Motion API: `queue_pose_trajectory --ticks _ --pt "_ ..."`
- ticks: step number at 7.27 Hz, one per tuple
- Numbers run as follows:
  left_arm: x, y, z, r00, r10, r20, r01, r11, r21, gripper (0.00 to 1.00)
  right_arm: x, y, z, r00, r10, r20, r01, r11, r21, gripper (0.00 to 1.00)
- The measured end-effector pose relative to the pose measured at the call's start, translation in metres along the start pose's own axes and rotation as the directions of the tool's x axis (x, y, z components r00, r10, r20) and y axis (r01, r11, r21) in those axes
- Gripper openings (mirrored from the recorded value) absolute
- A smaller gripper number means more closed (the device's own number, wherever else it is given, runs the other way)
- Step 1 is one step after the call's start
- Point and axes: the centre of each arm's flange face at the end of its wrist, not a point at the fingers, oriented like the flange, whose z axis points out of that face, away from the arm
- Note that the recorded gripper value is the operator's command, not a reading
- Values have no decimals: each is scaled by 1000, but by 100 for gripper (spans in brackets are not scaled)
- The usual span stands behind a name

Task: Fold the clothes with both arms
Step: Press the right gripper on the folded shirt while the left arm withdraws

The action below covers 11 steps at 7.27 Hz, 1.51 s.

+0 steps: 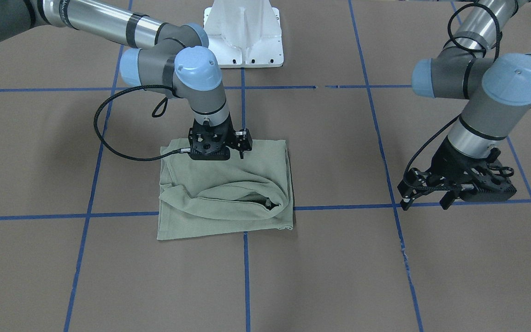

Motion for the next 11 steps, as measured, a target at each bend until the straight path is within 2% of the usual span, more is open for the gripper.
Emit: queue_pose_trajectory --ticks 2,5,7,11 --pt "-6 1 -2 1000 0 2 0 1000 -3 100 -13 -13 15 997 -68 -48 68 998 4 100" --pt "-8 5 -8 1000 -1 -3 1 1000 2 100 -12 -60 27 993 -77 -91 79 997 23 100" --pt "-7 5 -13 1000 -3 -7 3 1000 7 100 1 -95 42 993 -66 -93 71 996 45 100" --pt "-7 5 -15 1000 -7 -8 7 1000 11 100 36 -168 28 993 -36 -109 45 996 78 100"
